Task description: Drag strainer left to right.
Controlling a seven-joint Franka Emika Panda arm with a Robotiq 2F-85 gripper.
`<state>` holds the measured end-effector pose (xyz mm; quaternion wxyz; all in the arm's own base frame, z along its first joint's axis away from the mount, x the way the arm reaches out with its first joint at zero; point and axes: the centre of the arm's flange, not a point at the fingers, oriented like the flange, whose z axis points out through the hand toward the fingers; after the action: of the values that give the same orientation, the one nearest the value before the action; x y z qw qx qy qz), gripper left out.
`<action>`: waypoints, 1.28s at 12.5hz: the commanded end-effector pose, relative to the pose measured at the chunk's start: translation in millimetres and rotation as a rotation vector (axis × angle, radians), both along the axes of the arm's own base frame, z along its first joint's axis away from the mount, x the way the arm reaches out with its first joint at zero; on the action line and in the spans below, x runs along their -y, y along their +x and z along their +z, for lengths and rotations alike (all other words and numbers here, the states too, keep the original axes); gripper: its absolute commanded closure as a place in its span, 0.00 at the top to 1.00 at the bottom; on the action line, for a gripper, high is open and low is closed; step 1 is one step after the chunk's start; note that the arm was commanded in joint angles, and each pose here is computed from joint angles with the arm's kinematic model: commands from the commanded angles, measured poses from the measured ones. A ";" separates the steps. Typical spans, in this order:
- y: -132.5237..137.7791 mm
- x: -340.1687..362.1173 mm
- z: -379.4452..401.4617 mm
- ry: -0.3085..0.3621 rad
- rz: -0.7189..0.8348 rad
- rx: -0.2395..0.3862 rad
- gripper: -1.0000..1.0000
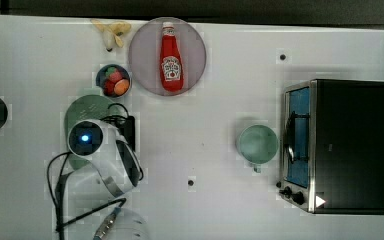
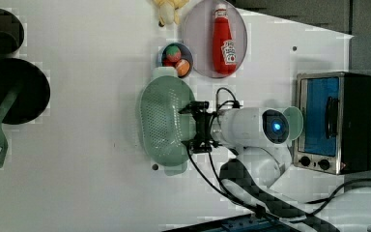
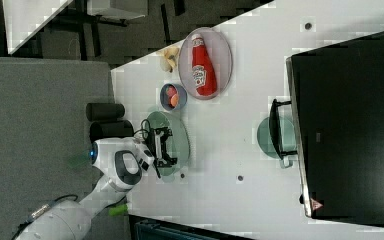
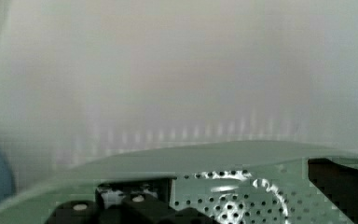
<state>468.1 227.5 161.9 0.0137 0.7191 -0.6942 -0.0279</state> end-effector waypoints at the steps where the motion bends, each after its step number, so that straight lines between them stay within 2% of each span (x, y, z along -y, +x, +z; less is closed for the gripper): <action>1: 19.3 62.2 3.2 -0.009 -0.077 0.002 1.00; 6: 28.4 132.7 -3.3 -0.034 -0.023 -0.009 1.00; 16: 28.0 254.4 -0.4 -0.086 -0.007 -0.014 1.00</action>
<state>488.0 -23.1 147.4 0.0607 0.6950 -0.7163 -0.0107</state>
